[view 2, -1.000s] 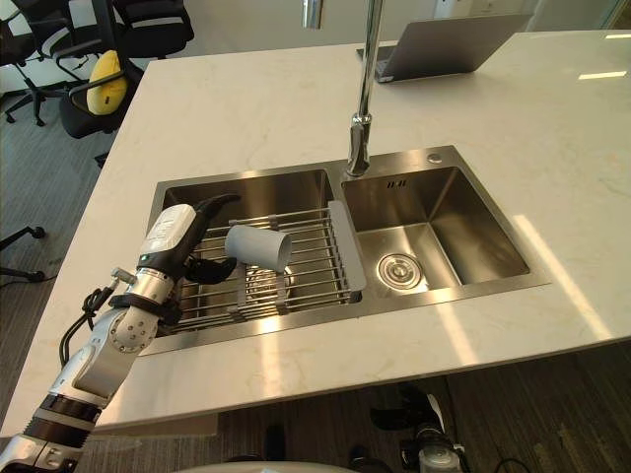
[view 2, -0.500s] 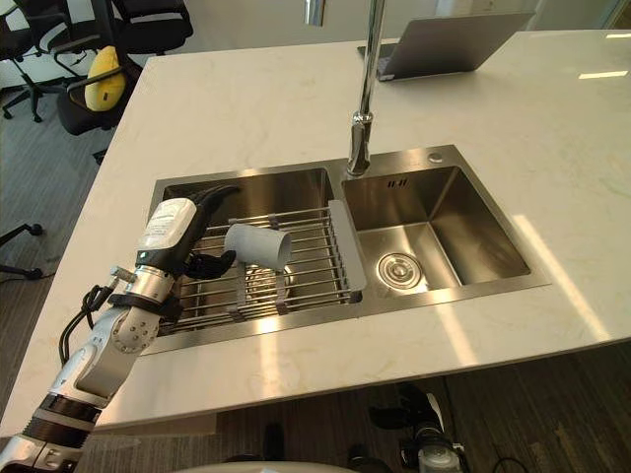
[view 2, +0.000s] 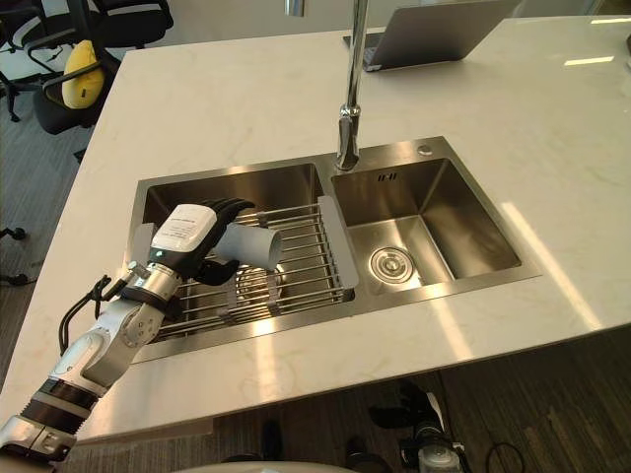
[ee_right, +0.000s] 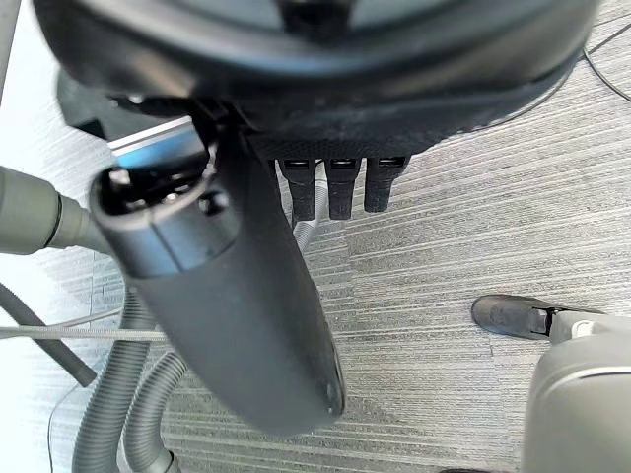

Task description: Walk over to the sink, pick up the cup, carry it to the dishwasher, place the cup inside the dishwasher, then close the dishwasher door

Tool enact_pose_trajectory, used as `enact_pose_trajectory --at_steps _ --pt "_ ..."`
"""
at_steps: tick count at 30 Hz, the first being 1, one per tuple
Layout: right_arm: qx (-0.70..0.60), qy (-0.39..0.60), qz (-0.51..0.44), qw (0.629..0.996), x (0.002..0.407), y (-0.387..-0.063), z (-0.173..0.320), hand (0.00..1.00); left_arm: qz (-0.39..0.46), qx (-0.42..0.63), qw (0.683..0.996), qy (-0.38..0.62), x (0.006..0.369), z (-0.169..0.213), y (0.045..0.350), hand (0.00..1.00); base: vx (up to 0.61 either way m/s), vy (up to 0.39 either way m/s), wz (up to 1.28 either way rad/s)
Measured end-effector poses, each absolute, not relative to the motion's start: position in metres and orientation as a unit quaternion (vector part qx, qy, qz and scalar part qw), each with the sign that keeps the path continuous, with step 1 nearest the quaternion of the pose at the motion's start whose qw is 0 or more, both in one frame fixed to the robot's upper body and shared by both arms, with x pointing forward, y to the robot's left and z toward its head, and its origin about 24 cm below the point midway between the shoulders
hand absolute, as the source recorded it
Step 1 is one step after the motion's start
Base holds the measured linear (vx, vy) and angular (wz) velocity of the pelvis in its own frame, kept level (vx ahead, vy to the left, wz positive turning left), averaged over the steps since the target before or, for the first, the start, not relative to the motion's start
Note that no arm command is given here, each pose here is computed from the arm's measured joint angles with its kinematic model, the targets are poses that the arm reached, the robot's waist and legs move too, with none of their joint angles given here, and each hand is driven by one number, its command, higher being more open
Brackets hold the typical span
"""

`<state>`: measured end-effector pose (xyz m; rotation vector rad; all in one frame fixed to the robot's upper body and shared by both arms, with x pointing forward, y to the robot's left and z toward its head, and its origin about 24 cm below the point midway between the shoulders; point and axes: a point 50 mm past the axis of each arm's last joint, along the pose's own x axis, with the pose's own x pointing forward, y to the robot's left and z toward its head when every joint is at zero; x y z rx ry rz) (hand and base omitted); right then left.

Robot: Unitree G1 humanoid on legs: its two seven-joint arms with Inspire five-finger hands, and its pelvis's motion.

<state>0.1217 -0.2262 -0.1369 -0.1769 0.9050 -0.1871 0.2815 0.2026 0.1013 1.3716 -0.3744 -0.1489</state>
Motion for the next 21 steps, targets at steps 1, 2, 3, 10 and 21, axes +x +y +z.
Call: enact_pose_trajectory --at_steps 1,2,3,10,21 --pt "-0.085 0.436 -0.090 0.892 0.1216 -0.2262 -0.1369 0.90 -0.068 0.633 0.752 -0.173 0.2817 0.1016 0.2026 0.90 -0.01 -0.009 -0.07" --pt "-0.085 0.435 -0.090 0.892 0.1215 -0.2262 -0.1369 0.90 -0.070 0.636 0.748 -0.175 0.2829 0.1024 0.2019 0.90 -0.01 -0.008 -0.03" --pt "-0.085 0.437 -0.090 0.891 0.1202 -0.2263 -0.1373 0.90 -0.073 0.638 0.746 -0.175 0.2856 0.1024 0.2009 0.90 0.00 0.000 0.00" --pt "-0.085 0.435 -0.091 0.892 0.1206 -0.2262 -0.1371 0.90 -0.066 0.653 0.735 -0.173 0.2916 0.1021 0.2025 0.90 0.00 0.000 0.00" --pt "-0.088 0.433 -0.094 0.892 0.1208 -0.2276 -0.1366 0.90 -0.067 0.670 0.718 -0.175 0.2914 0.0985 0.2030 0.90 0.00 0.000 0.00"
